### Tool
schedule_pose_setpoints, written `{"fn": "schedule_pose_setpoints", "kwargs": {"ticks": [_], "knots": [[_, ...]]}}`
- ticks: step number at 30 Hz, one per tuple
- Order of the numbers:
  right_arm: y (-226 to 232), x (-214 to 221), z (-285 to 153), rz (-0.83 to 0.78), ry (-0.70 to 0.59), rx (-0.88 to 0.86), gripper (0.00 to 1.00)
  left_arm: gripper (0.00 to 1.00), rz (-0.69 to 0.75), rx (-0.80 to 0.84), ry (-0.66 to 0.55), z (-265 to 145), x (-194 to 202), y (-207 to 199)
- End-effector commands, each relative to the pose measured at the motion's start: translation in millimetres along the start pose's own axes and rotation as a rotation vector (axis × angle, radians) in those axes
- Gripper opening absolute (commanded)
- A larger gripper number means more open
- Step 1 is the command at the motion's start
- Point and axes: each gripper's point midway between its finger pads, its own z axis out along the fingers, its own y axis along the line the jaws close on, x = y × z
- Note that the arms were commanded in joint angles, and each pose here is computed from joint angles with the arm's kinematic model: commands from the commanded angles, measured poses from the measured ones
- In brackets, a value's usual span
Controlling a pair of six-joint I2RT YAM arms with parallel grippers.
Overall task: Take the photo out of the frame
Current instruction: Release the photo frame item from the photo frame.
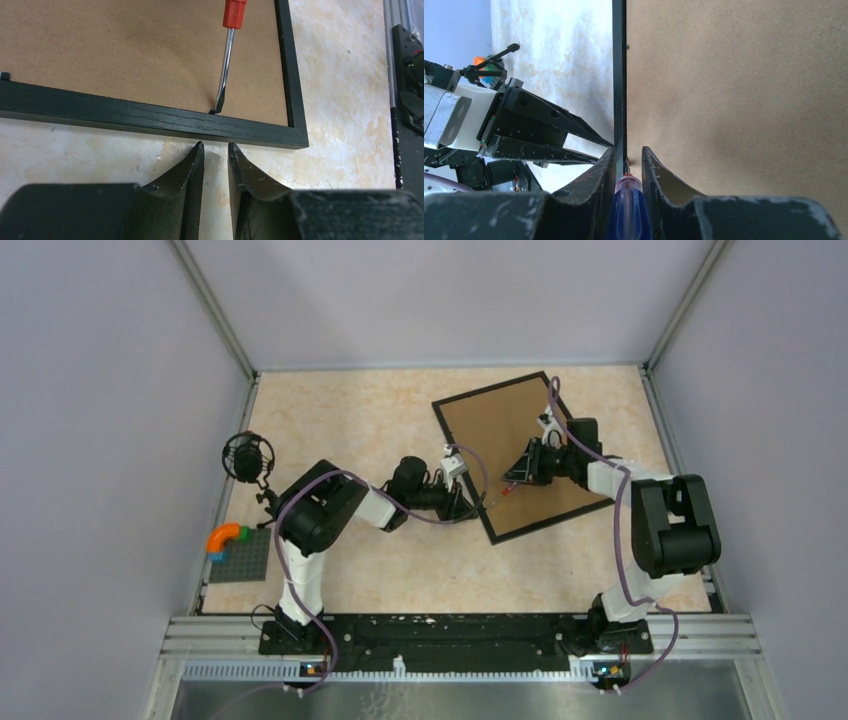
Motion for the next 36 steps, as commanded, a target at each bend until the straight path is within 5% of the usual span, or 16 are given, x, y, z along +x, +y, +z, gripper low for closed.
{"fn": "schedule_pose_setpoints", "kwargs": {"ticks": [1, 36], "knots": [[9, -32, -7, -0.106, -0.075, -0.001, 0.00, 0.30, -0.077, -0.034, 0.070, 2, 32, 11], [21, 7, -1, -0.065, 0.037, -0.047, 0.00, 0.30, -0.142, -0.073, 0.085, 6, 41, 27]]}}
